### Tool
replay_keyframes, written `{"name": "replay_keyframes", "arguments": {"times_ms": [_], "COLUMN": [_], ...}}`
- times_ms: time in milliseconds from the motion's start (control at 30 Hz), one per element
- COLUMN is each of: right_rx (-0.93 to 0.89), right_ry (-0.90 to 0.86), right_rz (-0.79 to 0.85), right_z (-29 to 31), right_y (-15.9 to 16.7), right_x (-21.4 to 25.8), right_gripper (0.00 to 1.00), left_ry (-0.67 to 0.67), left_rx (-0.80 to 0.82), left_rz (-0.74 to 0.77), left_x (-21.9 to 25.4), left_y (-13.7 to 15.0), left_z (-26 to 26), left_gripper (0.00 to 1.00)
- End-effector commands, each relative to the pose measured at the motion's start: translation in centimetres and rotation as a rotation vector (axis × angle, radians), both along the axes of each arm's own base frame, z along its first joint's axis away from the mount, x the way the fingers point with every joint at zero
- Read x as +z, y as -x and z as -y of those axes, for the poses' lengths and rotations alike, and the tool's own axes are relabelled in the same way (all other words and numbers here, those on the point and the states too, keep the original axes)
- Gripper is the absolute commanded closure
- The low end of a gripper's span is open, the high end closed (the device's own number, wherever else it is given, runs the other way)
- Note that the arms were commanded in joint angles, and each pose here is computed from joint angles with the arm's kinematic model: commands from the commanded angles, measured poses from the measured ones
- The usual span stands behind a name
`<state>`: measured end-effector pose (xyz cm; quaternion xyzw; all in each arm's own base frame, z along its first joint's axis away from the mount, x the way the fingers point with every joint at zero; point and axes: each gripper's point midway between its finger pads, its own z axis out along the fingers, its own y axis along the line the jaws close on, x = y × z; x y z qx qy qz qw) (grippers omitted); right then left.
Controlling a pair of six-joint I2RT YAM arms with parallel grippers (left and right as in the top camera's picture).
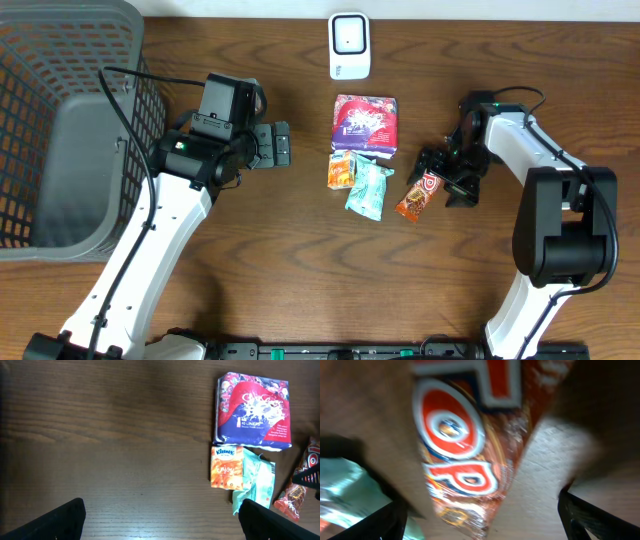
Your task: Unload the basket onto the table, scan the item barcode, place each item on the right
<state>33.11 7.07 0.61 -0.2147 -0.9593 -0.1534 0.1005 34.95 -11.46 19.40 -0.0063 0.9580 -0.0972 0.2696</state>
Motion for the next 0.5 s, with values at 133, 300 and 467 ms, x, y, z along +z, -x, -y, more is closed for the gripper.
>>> {"name": "replay_keyframes", "arguments": {"times_ms": [133,300,467], "right_rx": [-0.015,-0.062,-0.067], "right_ry": [0.046,0.204,0.222], "right_rz": [-0.014,-0.042,-0.042], "right_z": [-1.0,0.2,-0.3], "right_y": [0.1,1.2,2.7], "right_x": [-2.7,-4.1,-6.0], "right_gripper": [0.14,0.24,0.41], "left_ry": [-0.014,-0.014,-0.014], "left_rx": [0.002,0.002,0.002], "left_rz": [0.008,0.008,0.008], "left_x": [0.3,0.3,0.3], "left_y": [-0.3,-0.3,-0.3], "left_z": [-0.3,-0.3,-0.3], "left_gripper": [0.02,0.02,0.02]}}
